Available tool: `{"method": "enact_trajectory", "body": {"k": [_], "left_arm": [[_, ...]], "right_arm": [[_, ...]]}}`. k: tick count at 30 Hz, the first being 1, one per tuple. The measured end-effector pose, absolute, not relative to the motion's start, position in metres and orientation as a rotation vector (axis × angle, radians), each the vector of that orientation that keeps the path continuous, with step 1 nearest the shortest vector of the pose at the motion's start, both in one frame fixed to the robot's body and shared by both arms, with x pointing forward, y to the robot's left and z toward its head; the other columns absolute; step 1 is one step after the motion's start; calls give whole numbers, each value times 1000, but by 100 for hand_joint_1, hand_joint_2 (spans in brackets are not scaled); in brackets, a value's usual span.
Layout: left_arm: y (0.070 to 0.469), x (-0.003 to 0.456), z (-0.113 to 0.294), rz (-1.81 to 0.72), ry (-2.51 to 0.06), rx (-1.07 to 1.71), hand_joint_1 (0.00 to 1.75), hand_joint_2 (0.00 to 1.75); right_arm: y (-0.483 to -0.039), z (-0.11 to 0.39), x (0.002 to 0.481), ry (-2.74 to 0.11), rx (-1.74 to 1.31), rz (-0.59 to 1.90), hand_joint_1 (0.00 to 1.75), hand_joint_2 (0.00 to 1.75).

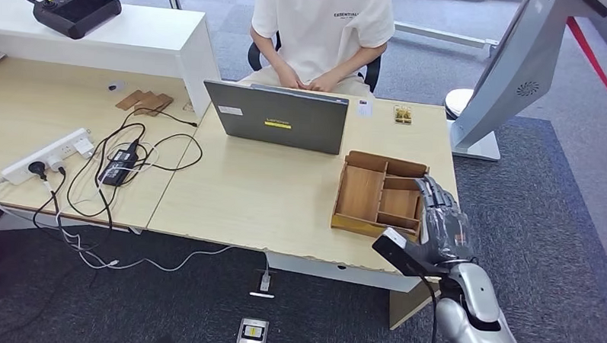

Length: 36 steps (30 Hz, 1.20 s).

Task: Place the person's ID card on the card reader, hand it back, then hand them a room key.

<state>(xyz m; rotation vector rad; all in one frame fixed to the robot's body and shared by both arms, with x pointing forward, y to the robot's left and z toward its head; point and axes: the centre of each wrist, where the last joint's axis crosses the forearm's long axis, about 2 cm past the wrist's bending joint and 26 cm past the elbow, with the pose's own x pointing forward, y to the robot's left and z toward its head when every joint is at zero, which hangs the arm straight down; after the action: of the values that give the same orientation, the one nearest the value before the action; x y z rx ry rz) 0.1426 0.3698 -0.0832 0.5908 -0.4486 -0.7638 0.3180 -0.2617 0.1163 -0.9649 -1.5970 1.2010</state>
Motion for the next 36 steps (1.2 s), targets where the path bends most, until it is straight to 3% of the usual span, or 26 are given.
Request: {"method": "enact_trajectory", "body": {"k": [12,36], "left_arm": [[369,145,-83,-769,-448,594,0,0],[364,161,-78,-802,-458,589,0,0]], "right_arm": [[-258,87,315,-1509,-932,1244,0,175],[-251,81,340,-1541,-984,1227,0,175]]}}
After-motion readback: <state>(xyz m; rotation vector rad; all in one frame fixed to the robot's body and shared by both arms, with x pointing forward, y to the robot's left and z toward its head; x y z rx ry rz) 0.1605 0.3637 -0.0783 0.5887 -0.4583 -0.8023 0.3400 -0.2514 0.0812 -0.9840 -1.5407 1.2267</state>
